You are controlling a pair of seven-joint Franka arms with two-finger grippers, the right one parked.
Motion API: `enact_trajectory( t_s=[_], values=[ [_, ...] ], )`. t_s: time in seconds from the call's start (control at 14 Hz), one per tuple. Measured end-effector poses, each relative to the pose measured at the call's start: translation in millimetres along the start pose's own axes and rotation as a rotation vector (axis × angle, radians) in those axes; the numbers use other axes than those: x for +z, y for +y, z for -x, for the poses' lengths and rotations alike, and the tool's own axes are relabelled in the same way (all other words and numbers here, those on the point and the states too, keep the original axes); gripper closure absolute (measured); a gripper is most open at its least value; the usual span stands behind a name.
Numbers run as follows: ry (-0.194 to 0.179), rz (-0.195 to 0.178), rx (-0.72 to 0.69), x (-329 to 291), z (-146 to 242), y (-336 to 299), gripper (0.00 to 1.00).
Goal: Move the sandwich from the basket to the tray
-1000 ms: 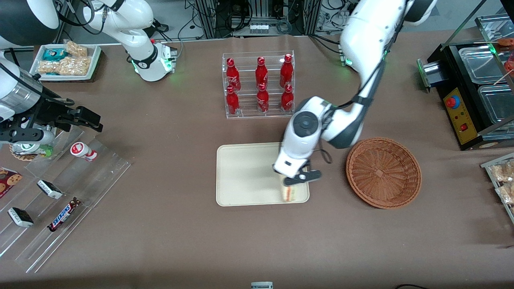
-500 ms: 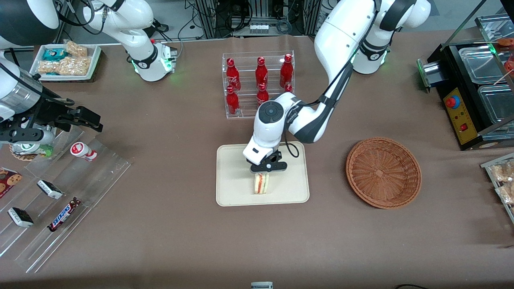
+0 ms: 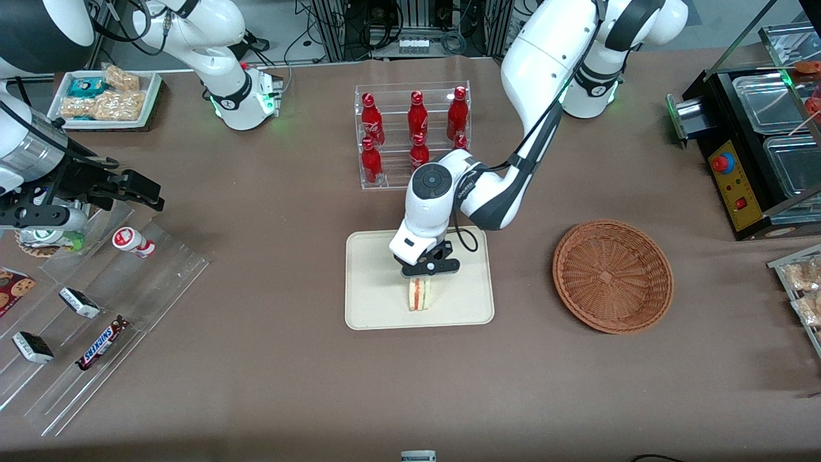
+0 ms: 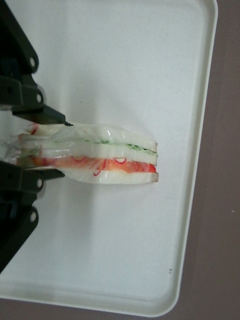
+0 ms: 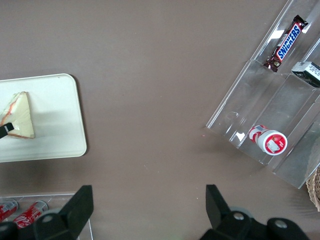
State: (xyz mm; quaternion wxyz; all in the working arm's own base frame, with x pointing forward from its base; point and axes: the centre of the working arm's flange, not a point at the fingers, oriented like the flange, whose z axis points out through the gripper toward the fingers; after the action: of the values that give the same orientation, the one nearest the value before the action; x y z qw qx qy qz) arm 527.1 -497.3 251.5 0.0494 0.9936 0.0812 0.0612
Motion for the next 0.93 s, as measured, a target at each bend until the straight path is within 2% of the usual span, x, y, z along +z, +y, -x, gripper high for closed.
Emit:
enact_trajectory(
  t_s=[0.14,0.36,0.57,0.71,0.93],
  values=[
    [0.003,-0.007,-0.02,-25,-8,1,0.3],
    [0.018,-0.017,-0.03,-98,-20,-2,0.01],
    [0.024,-0.035,-0.067,-168,-32,-20,0.0],
    [-0.003,-0.086,-0.11,-187,-47,-47,0.0],
    [-0.045,-0.156,-0.167,-181,-81,-98,0.0]
  ],
)
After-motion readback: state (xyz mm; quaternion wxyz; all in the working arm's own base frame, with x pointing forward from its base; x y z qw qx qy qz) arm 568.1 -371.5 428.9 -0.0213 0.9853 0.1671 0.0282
